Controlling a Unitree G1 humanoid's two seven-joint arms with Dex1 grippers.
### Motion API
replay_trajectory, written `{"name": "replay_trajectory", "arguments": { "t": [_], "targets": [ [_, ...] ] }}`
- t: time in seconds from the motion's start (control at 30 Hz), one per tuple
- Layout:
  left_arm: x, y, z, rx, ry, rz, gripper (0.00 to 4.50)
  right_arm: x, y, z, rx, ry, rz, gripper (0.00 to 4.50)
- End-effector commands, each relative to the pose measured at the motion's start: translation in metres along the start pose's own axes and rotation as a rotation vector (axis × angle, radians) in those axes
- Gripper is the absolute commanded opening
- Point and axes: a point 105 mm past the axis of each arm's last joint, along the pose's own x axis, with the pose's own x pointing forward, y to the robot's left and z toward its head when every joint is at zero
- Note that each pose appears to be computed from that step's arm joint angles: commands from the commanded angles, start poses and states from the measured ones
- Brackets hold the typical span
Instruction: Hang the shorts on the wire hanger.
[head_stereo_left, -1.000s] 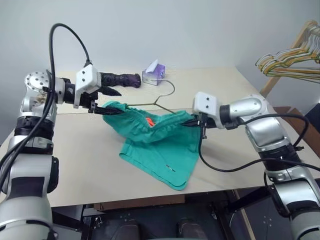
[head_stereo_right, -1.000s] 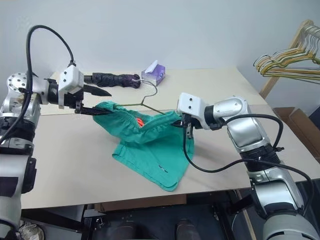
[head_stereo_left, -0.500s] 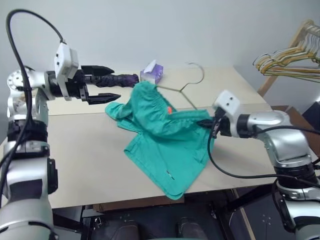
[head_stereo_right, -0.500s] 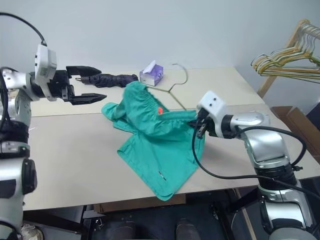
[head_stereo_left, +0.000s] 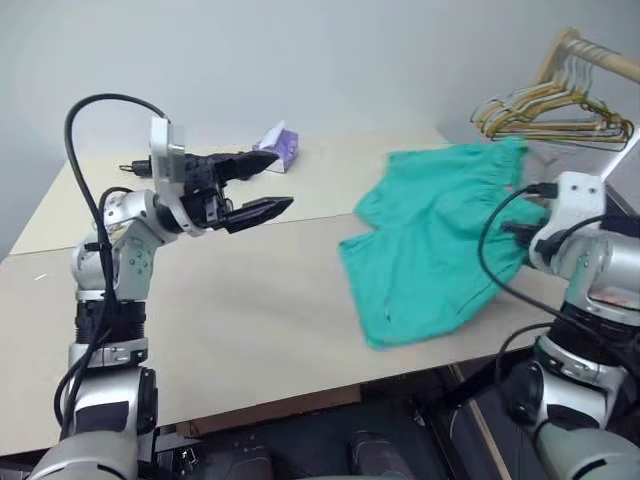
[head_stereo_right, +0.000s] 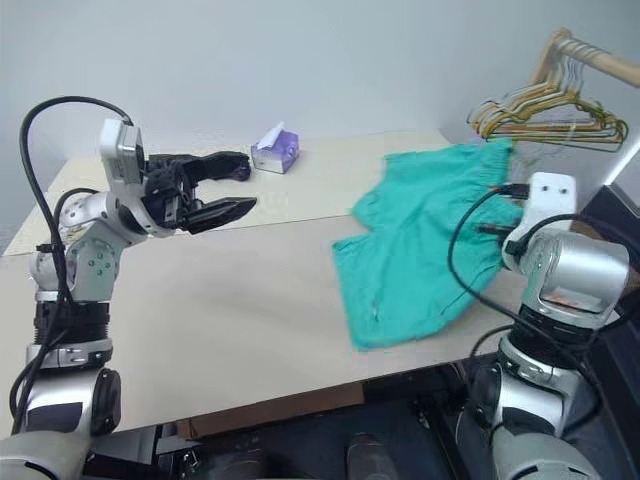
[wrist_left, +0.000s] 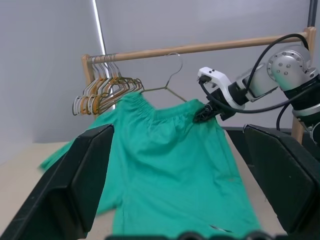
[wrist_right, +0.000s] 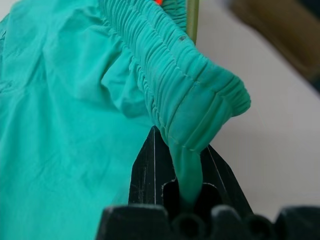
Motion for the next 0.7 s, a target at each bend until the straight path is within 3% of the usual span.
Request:
{"name": "replay_trajectory", "arguments": {
  "t": [0.03, 0.27, 0.53, 0.7],
  "targets": [
    [0.008, -0.006, 0.016, 0.038, -0.040, -0.030, 4.49, -0.011, -0.030, 0.018, 0.151, -0.041, -0.191, 0.00],
    [0.012, -0.012, 0.019, 0.038, -0.051, -0.028, 4.49, -0.015, -0.064, 0.053, 0.280, -0.047, -0.360, 0.00],
    [0.012, -0.018, 0.022, 0.055, -0.047, -0.017, 4.49, 0.006, -0.069, 0.092, 0.407, -0.051, -0.301, 0.00],
    [0.010, -0.023, 0.040, 0.055, -0.131, -0.027, 4.49, 0.012, -0.074, 0.112, 0.442, -0.063, -0.294, 0.00]
  ]
}}
